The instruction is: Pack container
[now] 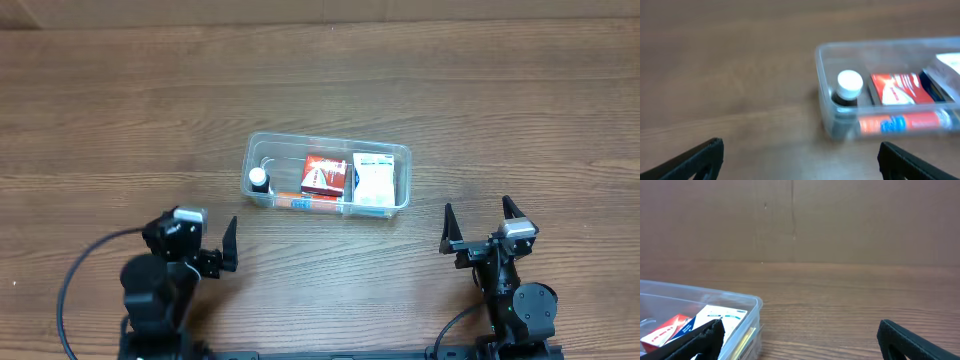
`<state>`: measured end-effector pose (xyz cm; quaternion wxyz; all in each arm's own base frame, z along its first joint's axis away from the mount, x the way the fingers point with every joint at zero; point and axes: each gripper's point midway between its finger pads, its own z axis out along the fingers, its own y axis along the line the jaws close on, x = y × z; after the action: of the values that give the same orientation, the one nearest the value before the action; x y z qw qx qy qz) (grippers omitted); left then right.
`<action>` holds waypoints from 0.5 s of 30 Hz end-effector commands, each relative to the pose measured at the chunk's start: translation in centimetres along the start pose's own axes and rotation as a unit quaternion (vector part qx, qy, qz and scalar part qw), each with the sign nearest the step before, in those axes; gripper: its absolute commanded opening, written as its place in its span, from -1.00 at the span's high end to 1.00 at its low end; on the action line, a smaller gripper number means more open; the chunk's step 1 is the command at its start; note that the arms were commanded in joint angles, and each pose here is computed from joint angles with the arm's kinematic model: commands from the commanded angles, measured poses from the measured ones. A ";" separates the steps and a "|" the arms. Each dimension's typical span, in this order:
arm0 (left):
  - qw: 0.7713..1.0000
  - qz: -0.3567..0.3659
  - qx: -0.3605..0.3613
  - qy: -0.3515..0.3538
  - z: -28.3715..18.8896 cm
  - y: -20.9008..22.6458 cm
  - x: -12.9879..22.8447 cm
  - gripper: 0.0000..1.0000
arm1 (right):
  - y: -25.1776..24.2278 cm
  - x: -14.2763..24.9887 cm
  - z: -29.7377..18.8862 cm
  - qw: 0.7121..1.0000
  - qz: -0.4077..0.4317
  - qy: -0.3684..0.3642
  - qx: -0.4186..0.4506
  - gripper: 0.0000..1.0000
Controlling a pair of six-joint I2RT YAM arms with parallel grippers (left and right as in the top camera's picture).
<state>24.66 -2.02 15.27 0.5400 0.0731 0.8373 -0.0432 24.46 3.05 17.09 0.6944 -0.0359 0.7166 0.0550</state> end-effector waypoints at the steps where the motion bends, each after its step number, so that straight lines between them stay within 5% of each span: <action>1: 0.996 0.012 -0.008 -0.092 0.5 0.1 0.2 -1.00 | 0.2 0.2 0.0 1.000 -0.002 -0.001 -0.005 -1.00; 5: 0.979 0.033 -0.039 -0.199 0.0 0.7 -2.1 -1.00 | 0.2 0.2 0.0 1.000 -0.002 -0.001 -0.005 -1.00; 10: 0.969 0.040 -0.123 -0.213 -1.2 3.1 -2.6 -1.00 | 0.2 0.2 0.0 1.000 -0.002 -0.001 -0.005 -1.00; 15: 0.981 0.015 -0.088 -0.171 -0.5 2.1 -0.2 -1.00 | 0.2 0.2 0.0 1.000 -0.002 -0.001 -0.005 -1.00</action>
<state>24.77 0.25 14.78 0.6638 0.0375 0.7461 0.0356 24.46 3.06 17.07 0.6940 -0.0360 0.7170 0.0552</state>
